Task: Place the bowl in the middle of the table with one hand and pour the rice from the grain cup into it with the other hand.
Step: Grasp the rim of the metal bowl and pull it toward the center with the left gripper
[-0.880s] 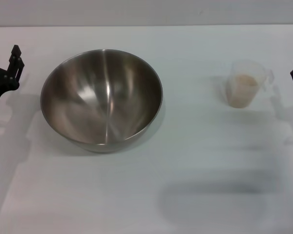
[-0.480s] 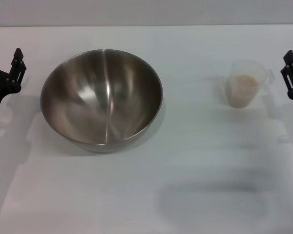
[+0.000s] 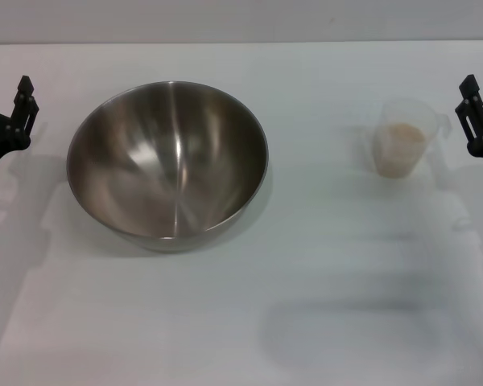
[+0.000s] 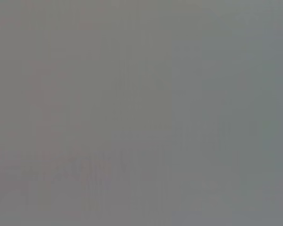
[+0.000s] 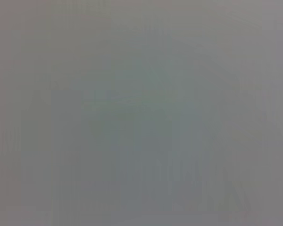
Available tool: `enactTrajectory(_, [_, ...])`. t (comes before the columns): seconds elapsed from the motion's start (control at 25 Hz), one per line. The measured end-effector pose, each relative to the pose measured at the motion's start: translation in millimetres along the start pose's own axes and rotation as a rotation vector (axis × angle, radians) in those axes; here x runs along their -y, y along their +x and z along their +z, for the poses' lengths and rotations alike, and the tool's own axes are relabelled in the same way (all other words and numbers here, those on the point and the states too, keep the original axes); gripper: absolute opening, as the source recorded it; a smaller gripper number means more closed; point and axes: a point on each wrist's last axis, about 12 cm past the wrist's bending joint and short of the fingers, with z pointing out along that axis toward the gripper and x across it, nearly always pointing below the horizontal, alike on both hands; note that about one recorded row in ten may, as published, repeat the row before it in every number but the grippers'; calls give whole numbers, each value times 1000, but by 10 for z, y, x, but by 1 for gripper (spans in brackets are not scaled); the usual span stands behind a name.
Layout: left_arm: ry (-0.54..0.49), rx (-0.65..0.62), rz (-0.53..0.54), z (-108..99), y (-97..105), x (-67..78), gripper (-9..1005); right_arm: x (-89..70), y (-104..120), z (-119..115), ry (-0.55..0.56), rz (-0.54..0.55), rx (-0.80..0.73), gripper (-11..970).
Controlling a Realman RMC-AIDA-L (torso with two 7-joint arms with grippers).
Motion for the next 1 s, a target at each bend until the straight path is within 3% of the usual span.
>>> enactTrajectory(1.0, [-5, -3, 4, -16, 6, -17, 573, 30, 19, -18, 47, 26, -13, 638])
